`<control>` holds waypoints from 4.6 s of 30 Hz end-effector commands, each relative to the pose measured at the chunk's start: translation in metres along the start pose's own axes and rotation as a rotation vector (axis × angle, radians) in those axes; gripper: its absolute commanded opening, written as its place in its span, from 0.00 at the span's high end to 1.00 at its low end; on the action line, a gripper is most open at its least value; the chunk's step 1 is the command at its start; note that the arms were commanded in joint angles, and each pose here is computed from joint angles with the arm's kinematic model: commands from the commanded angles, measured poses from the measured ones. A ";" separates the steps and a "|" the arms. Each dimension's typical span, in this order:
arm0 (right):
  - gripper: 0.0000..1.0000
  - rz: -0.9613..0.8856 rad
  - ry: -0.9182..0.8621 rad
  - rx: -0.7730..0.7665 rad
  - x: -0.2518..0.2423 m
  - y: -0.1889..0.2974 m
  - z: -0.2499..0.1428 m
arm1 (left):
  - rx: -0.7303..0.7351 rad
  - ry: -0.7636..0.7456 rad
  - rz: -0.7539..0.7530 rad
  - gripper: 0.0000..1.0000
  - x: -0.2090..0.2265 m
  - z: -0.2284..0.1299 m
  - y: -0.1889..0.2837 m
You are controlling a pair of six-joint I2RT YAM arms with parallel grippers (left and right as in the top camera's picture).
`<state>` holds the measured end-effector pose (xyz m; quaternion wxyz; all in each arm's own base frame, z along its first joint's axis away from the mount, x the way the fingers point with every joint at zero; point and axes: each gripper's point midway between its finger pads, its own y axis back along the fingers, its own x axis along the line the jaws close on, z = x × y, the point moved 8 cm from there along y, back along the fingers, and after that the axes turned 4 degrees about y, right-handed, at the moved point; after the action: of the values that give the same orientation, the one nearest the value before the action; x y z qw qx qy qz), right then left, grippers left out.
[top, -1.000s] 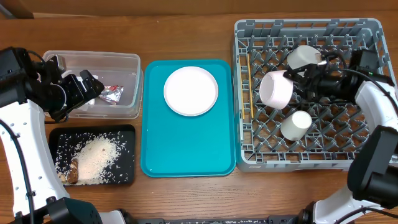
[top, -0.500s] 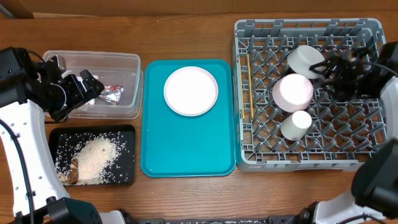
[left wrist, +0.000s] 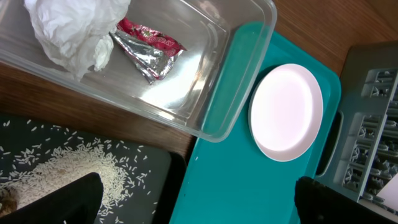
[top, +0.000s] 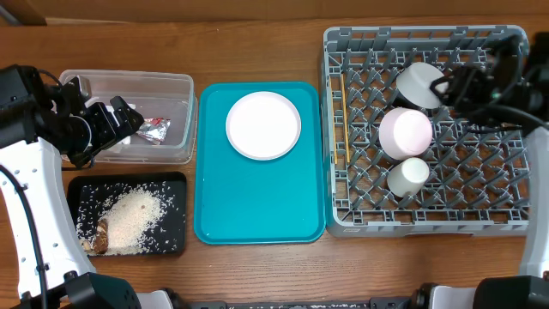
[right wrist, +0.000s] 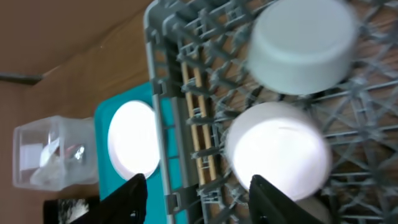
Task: Sort waste into correct bins and load items into the dishwasher
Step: 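Carry the pink bowl right and set it in the grey rack, then move the right gripper back to the pink plate and grasp its rim, then lift the pink plate and carry it right over the rack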
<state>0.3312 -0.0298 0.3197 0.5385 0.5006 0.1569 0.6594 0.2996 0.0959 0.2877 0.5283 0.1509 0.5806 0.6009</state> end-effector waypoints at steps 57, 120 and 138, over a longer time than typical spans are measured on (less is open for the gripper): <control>0.28 -0.192 0.709 0.530 0.156 -0.304 -0.222 | -0.024 0.001 0.001 0.00 -0.003 0.002 0.006; 0.96 0.415 0.927 0.296 0.290 -0.149 -0.158 | -0.024 0.001 0.001 0.00 -0.003 0.002 0.006; 0.96 0.558 0.215 0.135 0.130 0.001 -0.013 | -0.024 0.001 0.001 0.00 -0.003 0.002 0.006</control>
<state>0.3305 0.0935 0.3861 0.3689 0.4315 0.1583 0.8079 0.2996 0.0959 0.2877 0.5282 0.1510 0.5805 0.6010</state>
